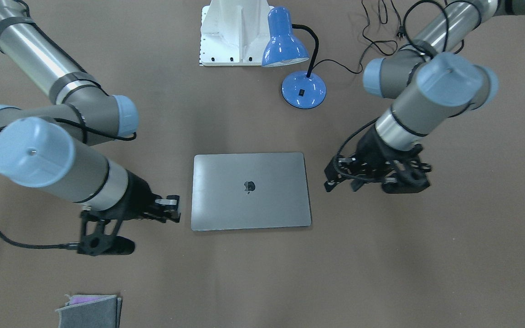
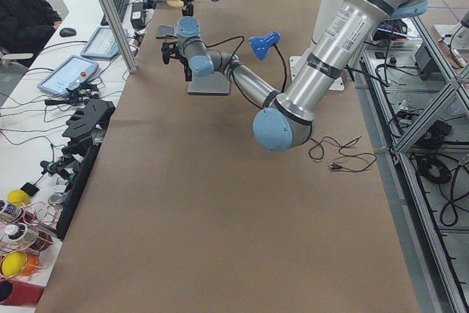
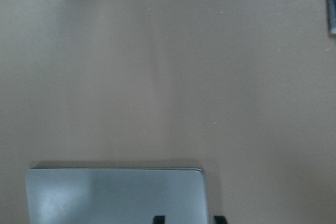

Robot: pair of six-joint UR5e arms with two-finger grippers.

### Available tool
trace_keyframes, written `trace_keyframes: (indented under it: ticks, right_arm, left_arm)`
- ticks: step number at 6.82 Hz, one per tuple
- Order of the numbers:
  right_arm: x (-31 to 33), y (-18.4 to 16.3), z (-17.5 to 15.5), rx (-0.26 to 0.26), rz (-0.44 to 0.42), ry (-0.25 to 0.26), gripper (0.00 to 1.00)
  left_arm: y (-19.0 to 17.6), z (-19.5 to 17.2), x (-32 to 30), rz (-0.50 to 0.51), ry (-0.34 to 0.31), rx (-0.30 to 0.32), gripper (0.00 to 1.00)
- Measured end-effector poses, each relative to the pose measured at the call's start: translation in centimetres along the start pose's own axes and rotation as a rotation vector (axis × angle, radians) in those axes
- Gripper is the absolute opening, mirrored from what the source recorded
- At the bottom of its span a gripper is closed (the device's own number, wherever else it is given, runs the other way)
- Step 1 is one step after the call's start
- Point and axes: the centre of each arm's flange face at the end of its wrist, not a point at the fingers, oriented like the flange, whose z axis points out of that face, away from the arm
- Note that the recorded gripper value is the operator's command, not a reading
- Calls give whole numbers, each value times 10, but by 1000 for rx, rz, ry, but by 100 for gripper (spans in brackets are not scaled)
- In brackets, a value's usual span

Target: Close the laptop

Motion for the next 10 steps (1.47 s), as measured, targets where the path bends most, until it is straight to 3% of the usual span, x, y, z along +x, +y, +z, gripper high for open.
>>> trace_keyframes:
  ticks: [1,3,4,5,6,8,10]
  right_arm:
    - [64,-17,-31,29,6,38,100]
    - [202,-38,-84,46,-128,222,100]
    - [274,-42,-108,11,-226,324,100]
    - [341,-40,-133,-33,-273,381,100]
    - [406,-27,-157,-63,-260,392,100]
    - [515,24,-187,-88,-174,316,100]
    - [543,55,-213,-67,-131,281,100]
  left_arm:
    - [-15,-47,-41,49,-66,47,99]
    - [-42,-111,-153,181,-314,116,99]
    - [-50,-137,-209,216,-420,98,99]
    - [-49,-158,-264,216,-468,63,99]
    - [-36,-171,-318,177,-464,15,99]
    - [1,-172,-390,68,-395,-83,99]
    - [7,-167,-446,33,-387,-129,99]
